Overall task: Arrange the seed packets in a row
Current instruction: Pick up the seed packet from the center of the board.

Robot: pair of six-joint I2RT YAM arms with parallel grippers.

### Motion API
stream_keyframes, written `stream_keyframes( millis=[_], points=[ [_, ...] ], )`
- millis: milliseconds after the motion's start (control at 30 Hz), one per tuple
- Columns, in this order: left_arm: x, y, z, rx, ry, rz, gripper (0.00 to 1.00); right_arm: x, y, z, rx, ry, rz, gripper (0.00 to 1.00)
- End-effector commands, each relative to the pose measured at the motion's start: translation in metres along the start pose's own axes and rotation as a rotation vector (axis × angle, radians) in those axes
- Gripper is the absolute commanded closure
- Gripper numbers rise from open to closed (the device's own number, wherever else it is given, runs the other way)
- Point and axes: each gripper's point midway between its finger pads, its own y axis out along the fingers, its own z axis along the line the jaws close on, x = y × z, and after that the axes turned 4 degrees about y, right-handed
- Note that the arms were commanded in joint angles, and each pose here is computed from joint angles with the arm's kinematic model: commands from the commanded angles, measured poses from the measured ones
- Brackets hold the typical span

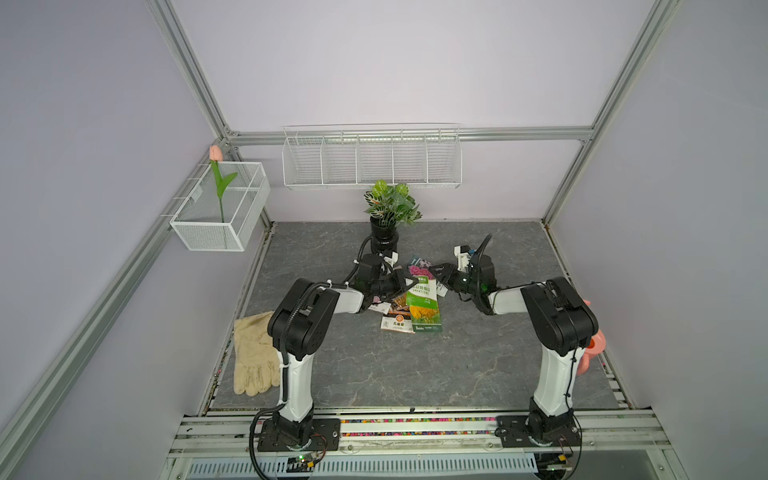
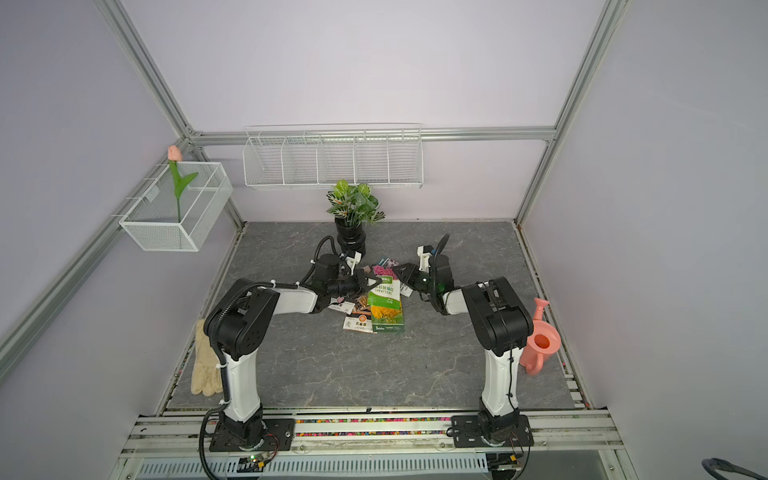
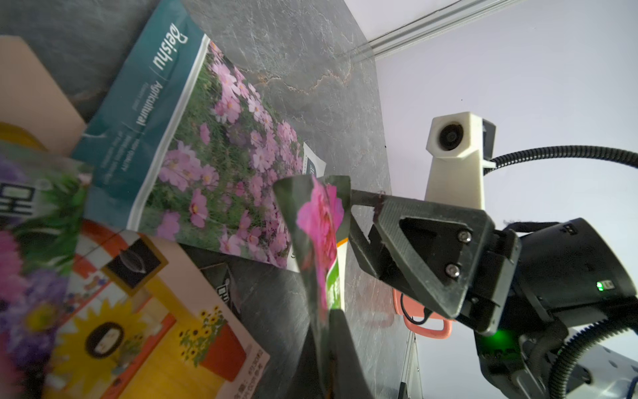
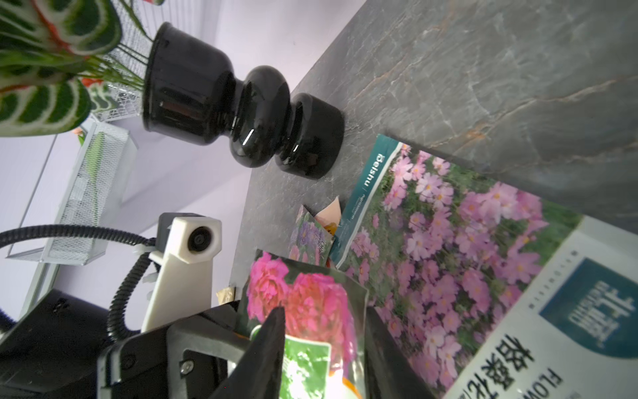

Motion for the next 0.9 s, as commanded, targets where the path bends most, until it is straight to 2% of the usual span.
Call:
stream_keyframes(
  millis=[0,200,367,433,533,733,767,867],
  points=[
    [0.001,0.007,-0.006,-0.031,-0.005,0.015,1.00,-0.003,0.001,0.028,0.130,0.006,0.034,0.69],
    [0.009,0.008,-0.014,-0.045,0.003,0.005,1.00,-0.012,0.006,0.027,0.166,0.034,0.078,0.70],
    [0.017,0.005,-0.032,-0.085,0.031,-0.003,1.00,-0.019,0.003,0.013,0.094,0.016,0.092,0.46],
    [0.018,0.003,-0.038,-0.098,0.043,-0.006,1.00,-0.021,0.001,0.009,0.071,0.010,0.096,0.43],
    [0.020,0.001,-0.042,-0.102,0.051,-0.009,1.00,-0.022,-0.002,0.010,0.078,0.009,0.092,0.45],
    [0.017,0.004,-0.030,-0.065,0.036,0.001,1.00,-0.020,-0.008,0.016,0.102,0.011,0.061,0.70],
    [0.016,0.005,-0.024,-0.042,0.032,0.005,1.00,-0.019,-0.011,0.015,0.093,0.004,0.054,0.70],
    [0.014,0.005,-0.011,0.005,0.034,0.018,1.00,-0.016,-0.015,0.014,0.065,-0.012,0.048,0.60]
  ],
)
